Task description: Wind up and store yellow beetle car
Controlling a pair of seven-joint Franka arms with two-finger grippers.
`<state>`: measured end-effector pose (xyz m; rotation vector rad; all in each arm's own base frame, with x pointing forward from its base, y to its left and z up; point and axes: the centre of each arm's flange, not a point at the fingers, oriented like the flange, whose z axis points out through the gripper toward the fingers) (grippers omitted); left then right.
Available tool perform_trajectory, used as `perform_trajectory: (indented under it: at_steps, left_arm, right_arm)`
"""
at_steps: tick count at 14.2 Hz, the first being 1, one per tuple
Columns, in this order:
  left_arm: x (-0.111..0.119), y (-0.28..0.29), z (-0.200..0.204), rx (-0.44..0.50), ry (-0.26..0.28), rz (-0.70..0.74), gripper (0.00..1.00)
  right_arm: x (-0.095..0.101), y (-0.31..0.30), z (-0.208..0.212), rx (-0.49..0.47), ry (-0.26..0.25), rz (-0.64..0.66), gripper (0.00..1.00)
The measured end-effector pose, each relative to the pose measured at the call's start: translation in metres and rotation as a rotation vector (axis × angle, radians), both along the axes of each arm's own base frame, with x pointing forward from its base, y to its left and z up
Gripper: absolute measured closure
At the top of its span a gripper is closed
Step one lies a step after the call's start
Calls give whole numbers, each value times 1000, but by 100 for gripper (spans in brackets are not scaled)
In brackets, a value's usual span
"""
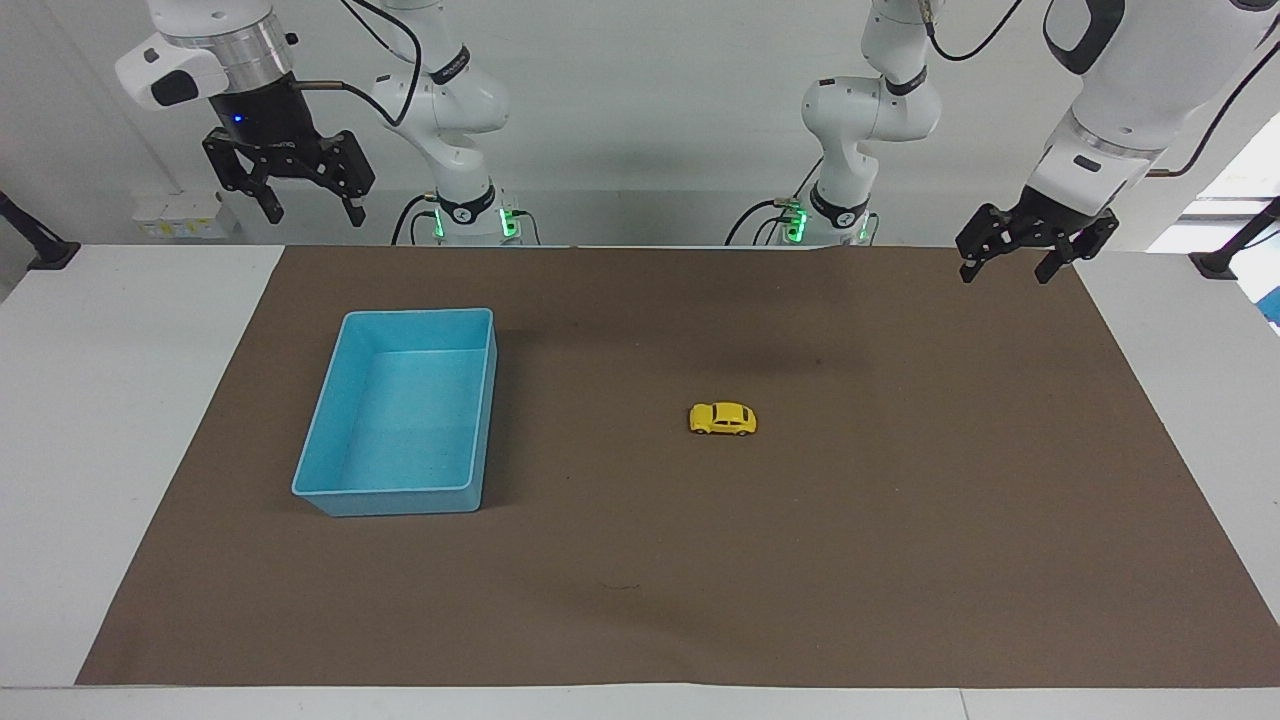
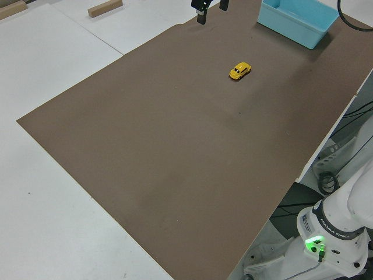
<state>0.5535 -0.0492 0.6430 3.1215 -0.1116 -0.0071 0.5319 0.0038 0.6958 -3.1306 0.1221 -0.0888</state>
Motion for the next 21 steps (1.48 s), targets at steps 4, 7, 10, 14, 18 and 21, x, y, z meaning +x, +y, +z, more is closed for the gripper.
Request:
perform_trajectory:
  at_steps: [4, 7, 10, 14, 18, 21]
  left_arm:
    - [-3, 3, 3, -1, 0, 4, 0]
    - [-4, 7, 4, -1, 5, 10, 0]
    - [-4, 6, 4, -1, 5, -1, 0]
    - [-4, 6, 4, -1, 4, -110, 0]
    - [-5, 4, 2, -10, 6, -279, 0]
    - [-4, 0, -6, -30, 16, -431, 0]
  right_arm:
    - [0, 0, 0, 0, 0, 0, 0]
    - [0, 0, 0, 0, 0, 0, 0]
    - [0, 0, 0, 0, 0, 0, 0]
    - [0, 0, 0, 0, 0, 0, 0]
    - [0, -1, 0, 0, 0, -2, 0]
    - [0, -1, 0, 0, 0, -2, 0]
